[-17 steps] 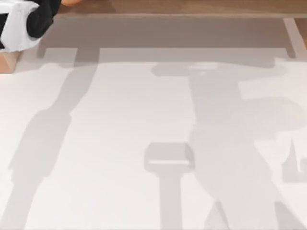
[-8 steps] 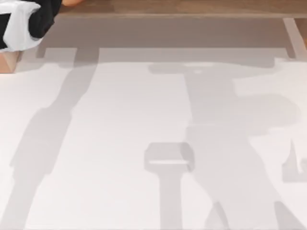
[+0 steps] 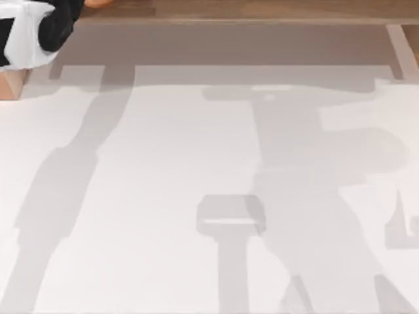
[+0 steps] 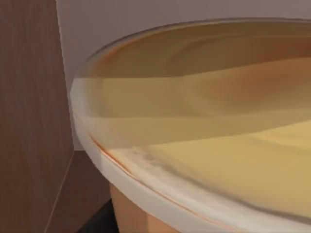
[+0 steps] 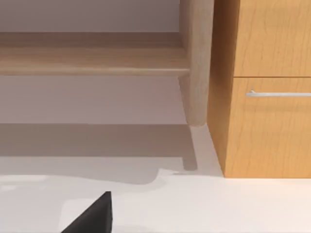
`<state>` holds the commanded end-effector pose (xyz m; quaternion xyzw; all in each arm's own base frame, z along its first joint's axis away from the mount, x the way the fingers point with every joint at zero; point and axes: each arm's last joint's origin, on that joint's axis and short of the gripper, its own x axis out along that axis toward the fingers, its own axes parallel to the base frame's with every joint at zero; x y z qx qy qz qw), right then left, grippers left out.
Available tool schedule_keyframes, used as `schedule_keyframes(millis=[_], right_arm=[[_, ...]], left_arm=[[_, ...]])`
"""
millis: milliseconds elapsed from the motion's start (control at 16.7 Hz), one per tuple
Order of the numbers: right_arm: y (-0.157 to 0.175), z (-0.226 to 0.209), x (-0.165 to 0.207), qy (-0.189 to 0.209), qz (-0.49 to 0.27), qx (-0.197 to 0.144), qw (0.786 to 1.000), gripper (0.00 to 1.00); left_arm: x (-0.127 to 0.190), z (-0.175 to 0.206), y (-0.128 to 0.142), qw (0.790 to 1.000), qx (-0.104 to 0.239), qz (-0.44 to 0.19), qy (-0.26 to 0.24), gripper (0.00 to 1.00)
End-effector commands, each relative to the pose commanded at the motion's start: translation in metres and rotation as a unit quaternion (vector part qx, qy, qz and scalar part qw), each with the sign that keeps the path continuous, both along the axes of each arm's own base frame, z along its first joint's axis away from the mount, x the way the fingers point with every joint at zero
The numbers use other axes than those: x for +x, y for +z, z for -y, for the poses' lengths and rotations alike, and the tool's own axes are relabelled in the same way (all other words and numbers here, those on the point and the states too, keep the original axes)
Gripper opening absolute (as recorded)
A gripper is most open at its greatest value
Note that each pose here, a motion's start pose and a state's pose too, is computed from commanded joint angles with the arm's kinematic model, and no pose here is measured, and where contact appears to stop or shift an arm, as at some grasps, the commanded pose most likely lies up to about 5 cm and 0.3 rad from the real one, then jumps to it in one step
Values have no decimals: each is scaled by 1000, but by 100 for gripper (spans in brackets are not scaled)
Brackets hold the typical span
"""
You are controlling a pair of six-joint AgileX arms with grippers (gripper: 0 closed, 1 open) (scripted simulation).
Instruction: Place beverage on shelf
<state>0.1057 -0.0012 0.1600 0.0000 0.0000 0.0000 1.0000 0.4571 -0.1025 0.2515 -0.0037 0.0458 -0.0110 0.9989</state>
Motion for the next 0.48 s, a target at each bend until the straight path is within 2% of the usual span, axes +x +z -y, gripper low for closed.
schedule_keyframes(millis=[120, 480], right_arm=[[0, 0, 0, 0, 0, 0, 1000, 100], [0, 0, 0, 0, 0, 0, 1000, 100]], left_arm=[[0, 0, 0, 1000, 0, 0, 0, 98], [0, 0, 0, 1000, 0, 0, 0, 100]])
